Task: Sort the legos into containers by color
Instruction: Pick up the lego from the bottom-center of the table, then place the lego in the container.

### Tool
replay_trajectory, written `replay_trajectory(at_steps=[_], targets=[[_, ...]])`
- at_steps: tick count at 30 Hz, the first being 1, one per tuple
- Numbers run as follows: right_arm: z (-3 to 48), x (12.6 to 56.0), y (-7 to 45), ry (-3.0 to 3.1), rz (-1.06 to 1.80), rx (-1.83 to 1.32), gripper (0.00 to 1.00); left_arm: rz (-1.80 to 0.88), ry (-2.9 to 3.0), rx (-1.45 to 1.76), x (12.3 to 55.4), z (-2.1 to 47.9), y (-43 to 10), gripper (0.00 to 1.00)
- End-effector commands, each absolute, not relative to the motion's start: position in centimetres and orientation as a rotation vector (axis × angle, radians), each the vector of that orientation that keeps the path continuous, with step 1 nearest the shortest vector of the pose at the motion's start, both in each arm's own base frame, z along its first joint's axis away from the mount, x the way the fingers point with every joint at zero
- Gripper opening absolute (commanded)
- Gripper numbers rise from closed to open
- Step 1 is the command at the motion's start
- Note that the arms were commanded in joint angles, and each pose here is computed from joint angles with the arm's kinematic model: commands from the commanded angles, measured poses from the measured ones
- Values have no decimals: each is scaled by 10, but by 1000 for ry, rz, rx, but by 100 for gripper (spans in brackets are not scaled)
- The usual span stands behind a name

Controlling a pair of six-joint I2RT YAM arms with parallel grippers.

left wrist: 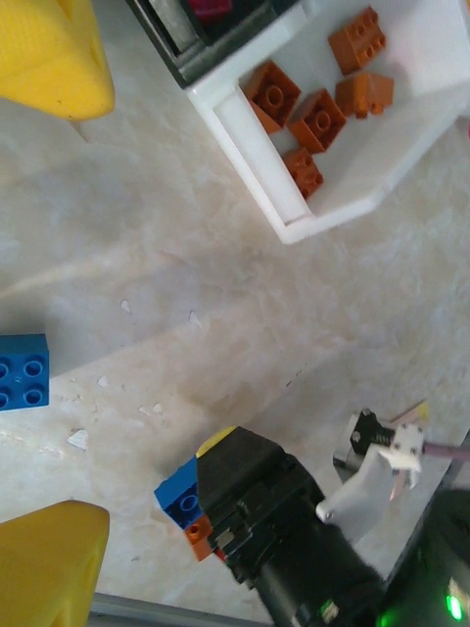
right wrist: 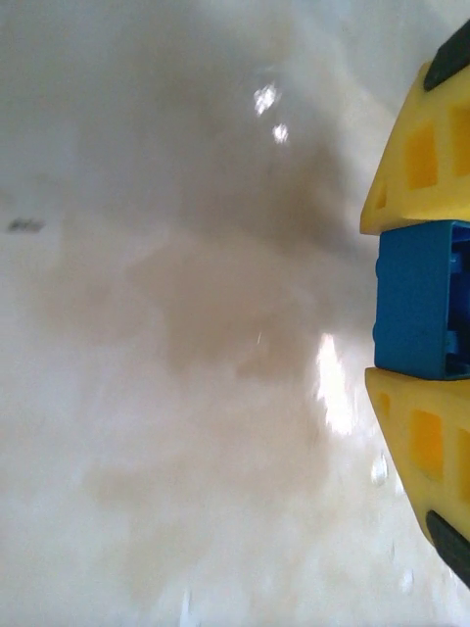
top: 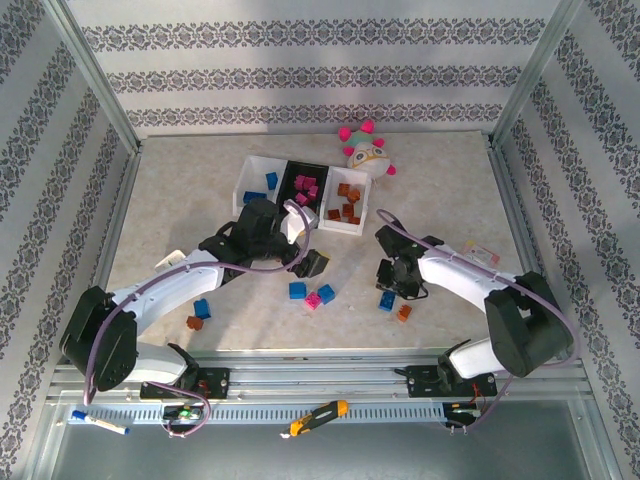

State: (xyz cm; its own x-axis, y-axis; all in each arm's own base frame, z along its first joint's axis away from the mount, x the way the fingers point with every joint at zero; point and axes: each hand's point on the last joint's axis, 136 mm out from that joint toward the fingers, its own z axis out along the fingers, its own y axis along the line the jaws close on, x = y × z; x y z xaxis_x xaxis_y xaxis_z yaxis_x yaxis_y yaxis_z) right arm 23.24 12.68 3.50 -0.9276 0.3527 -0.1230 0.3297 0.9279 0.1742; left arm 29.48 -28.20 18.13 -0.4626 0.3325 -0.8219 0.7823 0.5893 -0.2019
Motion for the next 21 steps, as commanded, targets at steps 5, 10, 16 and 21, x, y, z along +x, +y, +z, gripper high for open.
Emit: replay_trajectory(at_steps=[5, 10, 16, 21], targets=[[114, 306, 178, 2608, 486, 306, 20, -773, 2071, 586, 311, 203, -264, 99], [163, 349, 222, 2421, 619, 141, 20, -792, 2101, 403, 321, 204, -242, 99], [203, 395, 285, 2248, 714, -36, 19, -752, 2084, 260, 323, 207, -210, 99], [218, 429, 341, 2118, 765, -140, 18, -681, 2078, 173, 316, 209, -181, 99]])
